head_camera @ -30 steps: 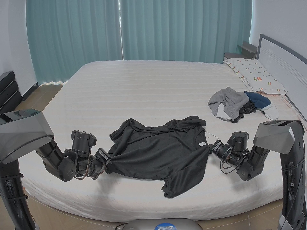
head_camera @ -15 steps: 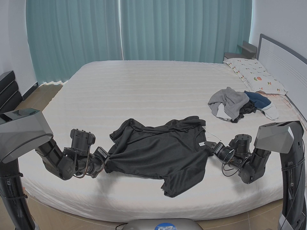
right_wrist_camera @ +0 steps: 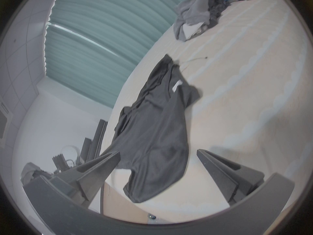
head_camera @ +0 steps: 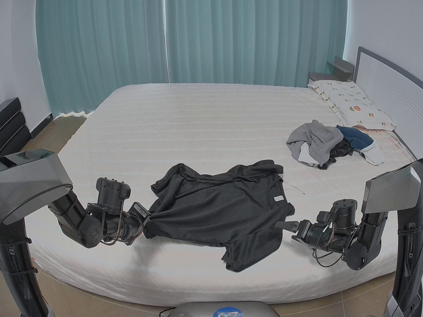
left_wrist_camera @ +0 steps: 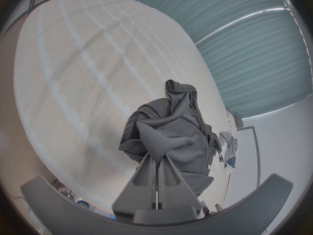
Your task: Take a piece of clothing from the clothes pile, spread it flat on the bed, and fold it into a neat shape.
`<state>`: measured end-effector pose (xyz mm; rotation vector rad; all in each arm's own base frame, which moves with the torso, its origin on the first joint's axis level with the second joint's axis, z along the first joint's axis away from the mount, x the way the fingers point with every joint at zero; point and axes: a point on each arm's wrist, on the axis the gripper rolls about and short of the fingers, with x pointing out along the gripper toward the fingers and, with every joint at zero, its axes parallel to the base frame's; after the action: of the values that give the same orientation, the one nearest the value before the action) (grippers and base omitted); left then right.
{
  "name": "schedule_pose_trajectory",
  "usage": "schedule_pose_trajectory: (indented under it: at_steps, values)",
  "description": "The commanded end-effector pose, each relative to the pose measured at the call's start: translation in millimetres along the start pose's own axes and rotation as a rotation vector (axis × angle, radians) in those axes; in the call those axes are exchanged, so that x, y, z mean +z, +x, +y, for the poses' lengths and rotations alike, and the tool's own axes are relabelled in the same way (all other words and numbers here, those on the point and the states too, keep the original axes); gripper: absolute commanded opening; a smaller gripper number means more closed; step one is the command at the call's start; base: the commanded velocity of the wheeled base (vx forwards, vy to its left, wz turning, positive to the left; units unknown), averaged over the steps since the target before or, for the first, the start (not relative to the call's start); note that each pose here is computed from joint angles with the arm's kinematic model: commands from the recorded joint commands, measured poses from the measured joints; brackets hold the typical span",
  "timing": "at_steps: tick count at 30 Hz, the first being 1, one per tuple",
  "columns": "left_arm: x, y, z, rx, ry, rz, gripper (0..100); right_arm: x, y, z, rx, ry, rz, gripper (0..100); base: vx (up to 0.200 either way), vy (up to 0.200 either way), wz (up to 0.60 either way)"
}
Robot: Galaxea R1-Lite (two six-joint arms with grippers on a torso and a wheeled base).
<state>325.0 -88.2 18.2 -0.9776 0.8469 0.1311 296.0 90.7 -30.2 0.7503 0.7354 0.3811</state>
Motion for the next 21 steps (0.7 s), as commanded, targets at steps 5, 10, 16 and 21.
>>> schedule_pose_trajectory:
  at_steps: [5, 10, 16, 21]
  values:
    - [0.2, 0.2, 0.0, 0.000, -0.001, 0.000, 0, -15.4, 3.2, -1.0, -0.016, -0.035, 0.061, 100, 0.000, 0.000, 0.00]
    - [0.4, 0.2, -0.4, -0.002, -0.001, -0.001, 0, -25.8, 13.5, -2.5, -0.014, -0.109, 0.096, 100, 0.000, 0.000, 0.00]
    - [1.1, 0.9, -1.6, -0.006, 0.000, -0.003, 0, -22.8, 26.0, 1.3, -0.032, -0.119, 0.106, 100, 0.000, 0.000, 0.00]
    - [1.1, 0.9, -1.6, -0.006, 0.000, -0.003, 0, -18.4, 35.8, 2.1, -0.062, -0.131, 0.089, 100, 0.000, 0.000, 0.00]
